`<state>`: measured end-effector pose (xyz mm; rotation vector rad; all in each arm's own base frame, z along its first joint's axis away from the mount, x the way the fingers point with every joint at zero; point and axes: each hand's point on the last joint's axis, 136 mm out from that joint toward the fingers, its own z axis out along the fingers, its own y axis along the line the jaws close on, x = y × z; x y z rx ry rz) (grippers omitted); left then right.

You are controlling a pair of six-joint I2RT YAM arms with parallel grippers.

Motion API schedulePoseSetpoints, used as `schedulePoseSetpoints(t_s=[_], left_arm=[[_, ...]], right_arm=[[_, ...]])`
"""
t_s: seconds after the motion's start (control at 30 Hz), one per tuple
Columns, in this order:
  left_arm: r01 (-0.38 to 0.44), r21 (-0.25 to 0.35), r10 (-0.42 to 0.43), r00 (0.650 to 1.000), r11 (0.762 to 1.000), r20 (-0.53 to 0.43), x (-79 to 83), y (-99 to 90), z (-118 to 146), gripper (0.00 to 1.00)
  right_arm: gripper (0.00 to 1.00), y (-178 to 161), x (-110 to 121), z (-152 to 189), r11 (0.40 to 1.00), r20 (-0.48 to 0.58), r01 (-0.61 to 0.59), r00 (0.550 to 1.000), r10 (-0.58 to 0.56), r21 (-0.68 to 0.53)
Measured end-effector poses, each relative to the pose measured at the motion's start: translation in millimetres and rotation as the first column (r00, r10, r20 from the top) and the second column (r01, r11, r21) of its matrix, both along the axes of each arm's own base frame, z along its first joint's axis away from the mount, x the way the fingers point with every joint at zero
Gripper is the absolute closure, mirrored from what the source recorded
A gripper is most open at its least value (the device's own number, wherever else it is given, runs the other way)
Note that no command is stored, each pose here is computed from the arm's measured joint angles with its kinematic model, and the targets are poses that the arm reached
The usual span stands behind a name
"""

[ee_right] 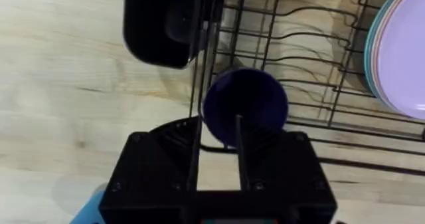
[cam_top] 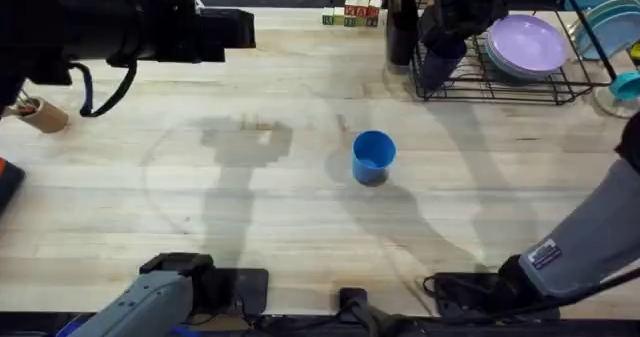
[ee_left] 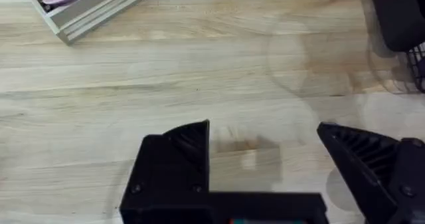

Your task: Pick up the cup on the table and put them onto the rack.

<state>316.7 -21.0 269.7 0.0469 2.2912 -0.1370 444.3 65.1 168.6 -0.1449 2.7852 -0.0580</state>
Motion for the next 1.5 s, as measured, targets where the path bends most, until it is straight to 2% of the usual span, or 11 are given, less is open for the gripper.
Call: schedulePoseSetpoints(t_s=[0.2,0.37,0.43,0.53,0.57,0.6,0.87,0.97,1.1,1.3,1.5], left_arm=[[0.000,0.000,0.000,1.000,1.000,0.000,0.0,0.0,0,0.007],[0.000,0.000,0.000,1.000,1.000,0.000,0.1,0.0,0,0.007],[0.000,0.000,0.000,1.000,1.000,0.000,0.0,0.1,0,0.007],[0.000,0.000,0.000,1.000,1.000,0.000,0.0,0.0,0,0.007],[0.000,0.000,0.000,1.000,1.000,0.000,0.0,0.0,0,0.007],[0.000,0.000,0.000,1.000,1.000,0.000,0.0,0.0,0,0.008],[0.000,0.000,0.000,1.000,1.000,0.000,0.0,0.0,0,0.007],[0.000,0.000,0.000,1.000,1.000,0.000,0.0,0.0,0,0.007],[0.000,0.000,0.000,1.000,1.000,0.000,0.0,0.0,0,0.007],[0.000,0.000,0.000,1.000,1.000,0.000,0.0,0.0,0,0.007],[0.000,0.000,0.000,1.000,1.000,0.000,0.0,0.0,0,0.006]], right_arm=[[0.678,12,-6,21,0.999,-0.001,-0.038,0.999,0.038,-0.004],[0.564,34,-22,38,0.990,-0.026,-0.136,0.990,0.136,-0.025],[0.436,45,-31,44,0.982,-0.041,-0.187,0.982,0.186,-0.034],[0.164,58,-43,50,0.966,-0.064,-0.254,0.966,0.251,-0.046],[0.044,62,-49,52,0.960,-0.077,-0.277,0.959,0.272,-0.050],[0.016,65,-53,53,0.956,-0.088,-0.290,0.955,0.285,-0.053],[0.009,71,-70,52,0.941,-0.141,-0.334,0.936,0.323,-0.061],[0.009,70,-72,60,0.941,-0.121,-0.333,0.938,0.324,-0.060],[0.009,66,-81,87,0.943,-0.046,-0.329,0.944,0.327,-0.056],[0.009,53,-113,128,0.942,0.073,-0.331,0.940,0.334,-0.054],[0.009,36,-152,122,0.932,0.087,-0.356,0.928,0.361,-0.069]])
